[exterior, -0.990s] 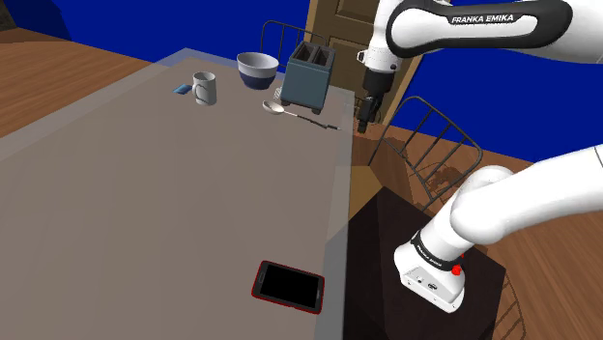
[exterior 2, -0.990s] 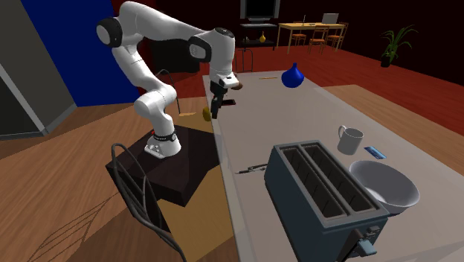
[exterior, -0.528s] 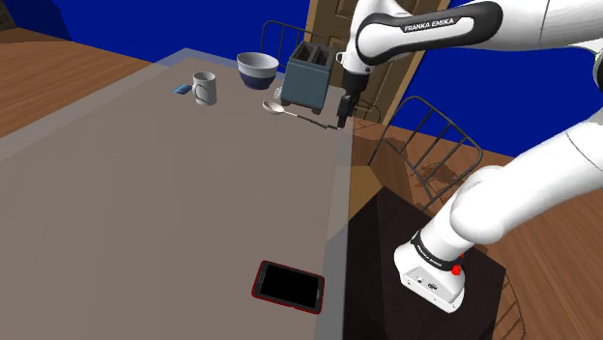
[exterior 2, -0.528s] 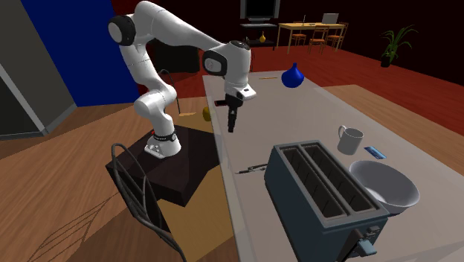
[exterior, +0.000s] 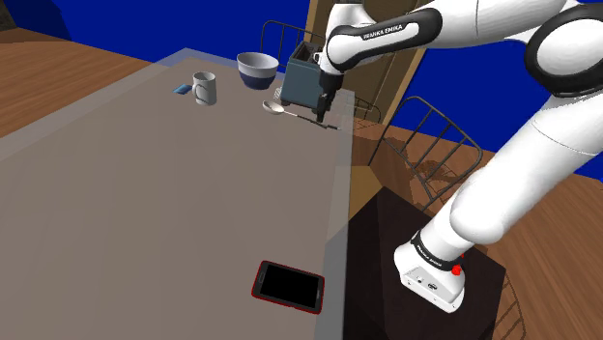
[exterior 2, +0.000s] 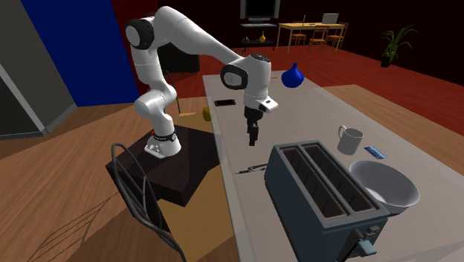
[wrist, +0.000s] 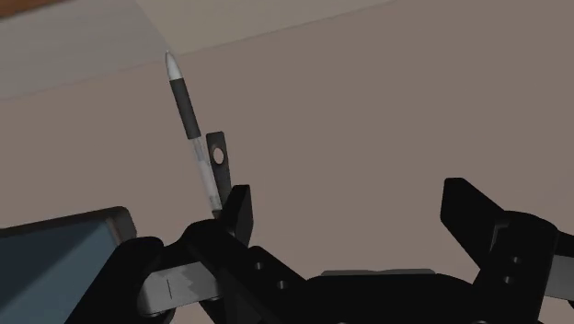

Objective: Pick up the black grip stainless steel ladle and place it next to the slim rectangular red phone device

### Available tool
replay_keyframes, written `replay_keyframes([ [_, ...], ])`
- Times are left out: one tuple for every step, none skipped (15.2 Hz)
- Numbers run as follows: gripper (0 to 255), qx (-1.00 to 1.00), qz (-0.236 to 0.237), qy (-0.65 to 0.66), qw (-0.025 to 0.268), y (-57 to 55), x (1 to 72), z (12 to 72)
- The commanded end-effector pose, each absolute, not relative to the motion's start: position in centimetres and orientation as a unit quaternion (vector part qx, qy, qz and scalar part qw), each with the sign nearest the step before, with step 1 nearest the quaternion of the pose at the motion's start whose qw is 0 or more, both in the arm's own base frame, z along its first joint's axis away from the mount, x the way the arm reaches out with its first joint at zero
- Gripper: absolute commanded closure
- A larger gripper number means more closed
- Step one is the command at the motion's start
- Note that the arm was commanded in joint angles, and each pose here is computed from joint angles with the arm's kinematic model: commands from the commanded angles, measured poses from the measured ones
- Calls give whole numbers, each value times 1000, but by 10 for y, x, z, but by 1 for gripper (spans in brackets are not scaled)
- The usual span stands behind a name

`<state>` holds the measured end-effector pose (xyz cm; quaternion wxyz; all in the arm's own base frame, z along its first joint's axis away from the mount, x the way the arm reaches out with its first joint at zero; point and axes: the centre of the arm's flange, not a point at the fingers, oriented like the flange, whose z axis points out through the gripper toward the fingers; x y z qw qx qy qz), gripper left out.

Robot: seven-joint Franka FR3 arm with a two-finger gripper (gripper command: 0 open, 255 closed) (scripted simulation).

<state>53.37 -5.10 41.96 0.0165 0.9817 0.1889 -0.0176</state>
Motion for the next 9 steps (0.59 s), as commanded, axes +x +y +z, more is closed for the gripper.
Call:
replay_keyframes([
  [0, 979, -10, 200, 22, -54, 556, 410],
  [0, 978, -6, 206, 24, -55, 567, 406],
  [0, 977, -2, 212, 27, -56, 578, 402],
  [0, 976, 2, 217, 29, -57, 589, 398],
  [0, 974, 6, 223, 32, -58, 600, 395],
  [0, 973, 9, 228, 35, -58, 612, 391],
  [0, 972, 13, 234, 37, -59, 623, 388],
  [0, 970, 17, 239, 40, -59, 634, 384],
  [0, 968, 21, 245, 42, -59, 646, 381],
])
